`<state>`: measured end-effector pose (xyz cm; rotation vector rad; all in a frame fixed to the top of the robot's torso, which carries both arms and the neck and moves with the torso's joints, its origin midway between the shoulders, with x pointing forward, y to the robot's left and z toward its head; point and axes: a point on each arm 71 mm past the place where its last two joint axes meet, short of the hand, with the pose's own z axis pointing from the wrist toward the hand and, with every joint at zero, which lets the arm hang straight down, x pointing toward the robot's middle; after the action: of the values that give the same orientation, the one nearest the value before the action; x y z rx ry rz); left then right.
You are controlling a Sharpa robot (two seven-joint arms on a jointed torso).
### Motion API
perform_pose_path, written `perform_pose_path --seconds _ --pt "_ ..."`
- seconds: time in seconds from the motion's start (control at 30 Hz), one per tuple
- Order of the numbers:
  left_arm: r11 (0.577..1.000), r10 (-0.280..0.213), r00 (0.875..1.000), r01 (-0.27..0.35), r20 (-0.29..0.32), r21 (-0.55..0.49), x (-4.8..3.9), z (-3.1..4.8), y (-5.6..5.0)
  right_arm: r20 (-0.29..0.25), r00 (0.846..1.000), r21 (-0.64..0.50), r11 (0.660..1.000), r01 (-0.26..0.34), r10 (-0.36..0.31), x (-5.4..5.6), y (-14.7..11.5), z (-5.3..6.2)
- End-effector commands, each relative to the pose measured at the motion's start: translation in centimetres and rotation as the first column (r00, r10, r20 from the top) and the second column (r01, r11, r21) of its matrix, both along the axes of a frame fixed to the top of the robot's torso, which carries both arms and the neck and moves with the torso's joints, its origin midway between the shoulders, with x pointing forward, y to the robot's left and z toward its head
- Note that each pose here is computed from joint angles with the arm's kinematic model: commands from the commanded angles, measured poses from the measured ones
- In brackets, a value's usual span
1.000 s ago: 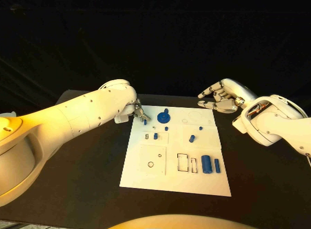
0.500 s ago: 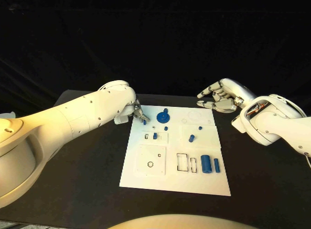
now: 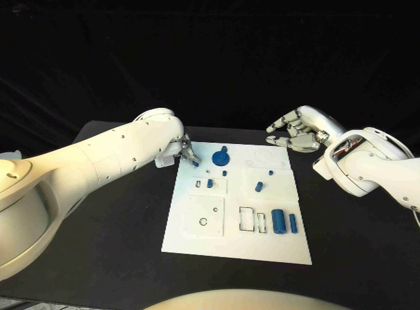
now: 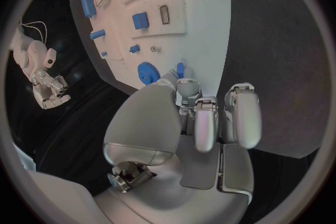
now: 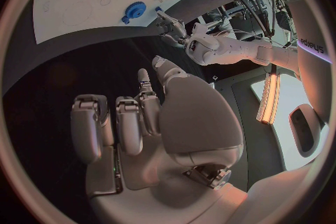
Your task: Assemble the parts on the task board
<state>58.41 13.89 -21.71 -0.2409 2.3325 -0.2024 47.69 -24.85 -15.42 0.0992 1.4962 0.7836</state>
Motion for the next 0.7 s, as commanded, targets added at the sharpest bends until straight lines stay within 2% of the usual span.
perform_pose_path --seconds 0.03,0.23,0.4,0.5,0.7 --pt "0.999 -0.009 1.0 0.009 -0.005 -0.034 -0.02 0.02 -0.3 -0.002 1.0 -0.011 1.0 -0.014 0.014 0.0 0.2 -0.1" --pt "0.997 0.008 1.0 -0.008 0.0 -0.08 -0.05 0.11 0.2 -0.005 1.0 -0.012 1.0 -0.014 0.014 0.0 0.1 -0.1" --pt "0.99 0.02 1.0 -0.017 0.024 -0.137 -0.43 0.45 0.6 -0.006 1.0 -0.012 1.0 -0.013 0.013 -0.1 0.0 -0.1" --pt "0.986 0.021 0.999 -0.013 0.044 -0.168 -0.96 0.77 0.9 -0.006 1.0 -0.012 1.0 -0.012 0.011 -0.1 0.0 -0.1" --pt "0.973 0.014 0.995 0.011 0.103 -0.231 -2.56 1.57 1.2 -0.007 1.0 -0.013 1.0 -0.009 0.009 -0.1 -0.1 -0.1"
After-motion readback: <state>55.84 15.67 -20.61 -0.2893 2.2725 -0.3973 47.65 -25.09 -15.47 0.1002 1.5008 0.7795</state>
